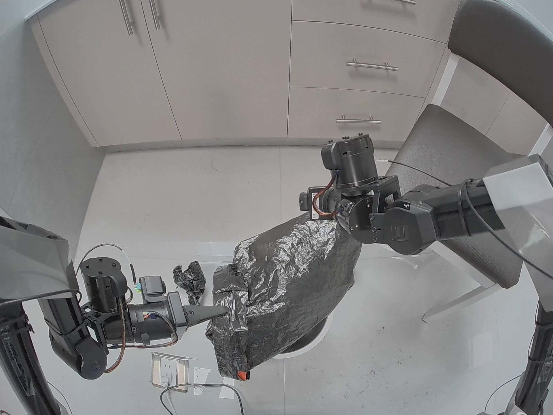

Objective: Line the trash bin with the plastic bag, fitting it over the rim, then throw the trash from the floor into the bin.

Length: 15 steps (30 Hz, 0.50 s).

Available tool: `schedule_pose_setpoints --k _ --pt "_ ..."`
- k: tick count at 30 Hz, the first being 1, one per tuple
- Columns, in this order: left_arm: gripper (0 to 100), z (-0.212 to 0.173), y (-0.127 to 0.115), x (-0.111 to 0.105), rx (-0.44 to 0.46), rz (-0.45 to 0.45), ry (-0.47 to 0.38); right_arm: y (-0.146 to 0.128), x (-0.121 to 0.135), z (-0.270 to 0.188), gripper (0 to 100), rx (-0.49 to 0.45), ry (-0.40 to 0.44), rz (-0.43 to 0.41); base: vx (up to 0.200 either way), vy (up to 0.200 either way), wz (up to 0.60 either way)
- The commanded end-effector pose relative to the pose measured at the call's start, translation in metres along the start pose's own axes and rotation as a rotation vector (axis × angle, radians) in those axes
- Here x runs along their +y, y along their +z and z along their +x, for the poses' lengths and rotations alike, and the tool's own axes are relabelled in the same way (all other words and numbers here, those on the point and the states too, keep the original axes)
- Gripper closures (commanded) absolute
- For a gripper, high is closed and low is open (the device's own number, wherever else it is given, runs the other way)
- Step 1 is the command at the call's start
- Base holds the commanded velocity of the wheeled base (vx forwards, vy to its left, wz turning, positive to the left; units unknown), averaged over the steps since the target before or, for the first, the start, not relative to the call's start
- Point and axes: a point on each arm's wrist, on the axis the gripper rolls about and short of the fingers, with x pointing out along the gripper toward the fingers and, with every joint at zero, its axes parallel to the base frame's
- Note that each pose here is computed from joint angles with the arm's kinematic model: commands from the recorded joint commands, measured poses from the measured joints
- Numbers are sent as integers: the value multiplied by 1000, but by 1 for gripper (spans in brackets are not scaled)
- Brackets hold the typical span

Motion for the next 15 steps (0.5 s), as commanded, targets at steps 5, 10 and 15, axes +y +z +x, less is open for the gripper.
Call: schedule_pose_setpoints --k 5,10,15 --pt "100 0 -1 1 3 -5 3 -15 12 -6 0 -54 -189 284 0 0 0" --pt "100 0 -1 1 3 -6 4 -19 14 -6 0 -74 -243 300 0 0 0" --pt "100 0 -1 2 0 -8 7 -18 4 -3 0 -85 -323 285 0 0 0"
